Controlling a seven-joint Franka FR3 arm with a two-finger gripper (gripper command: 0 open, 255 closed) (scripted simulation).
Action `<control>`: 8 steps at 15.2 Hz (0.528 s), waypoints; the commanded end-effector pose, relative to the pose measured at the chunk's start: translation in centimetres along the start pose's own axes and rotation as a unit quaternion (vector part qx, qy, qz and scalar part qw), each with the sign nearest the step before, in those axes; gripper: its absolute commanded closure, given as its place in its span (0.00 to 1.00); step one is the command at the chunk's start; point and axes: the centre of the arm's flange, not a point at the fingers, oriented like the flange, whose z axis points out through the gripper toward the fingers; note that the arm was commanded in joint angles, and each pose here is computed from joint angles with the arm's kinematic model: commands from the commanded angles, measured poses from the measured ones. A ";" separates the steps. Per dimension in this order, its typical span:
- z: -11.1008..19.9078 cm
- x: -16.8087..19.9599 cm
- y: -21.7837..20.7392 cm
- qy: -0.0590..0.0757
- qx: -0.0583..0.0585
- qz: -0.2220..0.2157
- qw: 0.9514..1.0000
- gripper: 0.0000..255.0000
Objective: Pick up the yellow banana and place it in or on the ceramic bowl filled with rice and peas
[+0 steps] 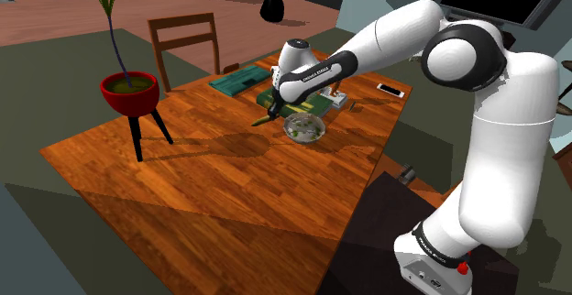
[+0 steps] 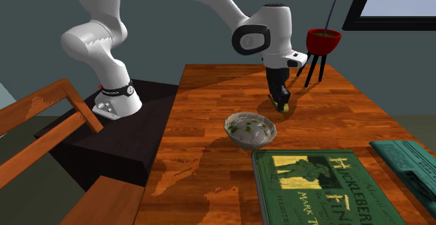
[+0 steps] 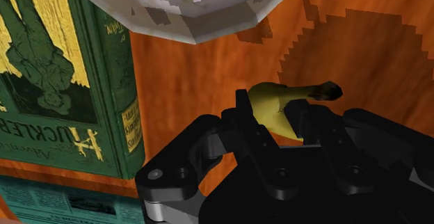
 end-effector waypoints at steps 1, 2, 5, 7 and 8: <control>-0.9 0.3 0.3 0.000 0.000 0.000 1.000 1.00; -1.5 0.4 0.3 0.000 0.000 0.000 1.000 1.00; -3.0 0.7 0.5 0.000 0.000 0.000 1.000 1.00; -4.0 0.9 0.7 0.000 0.000 0.000 1.000 1.00; -4.5 1.0 0.8 0.000 0.000 0.000 1.000 1.00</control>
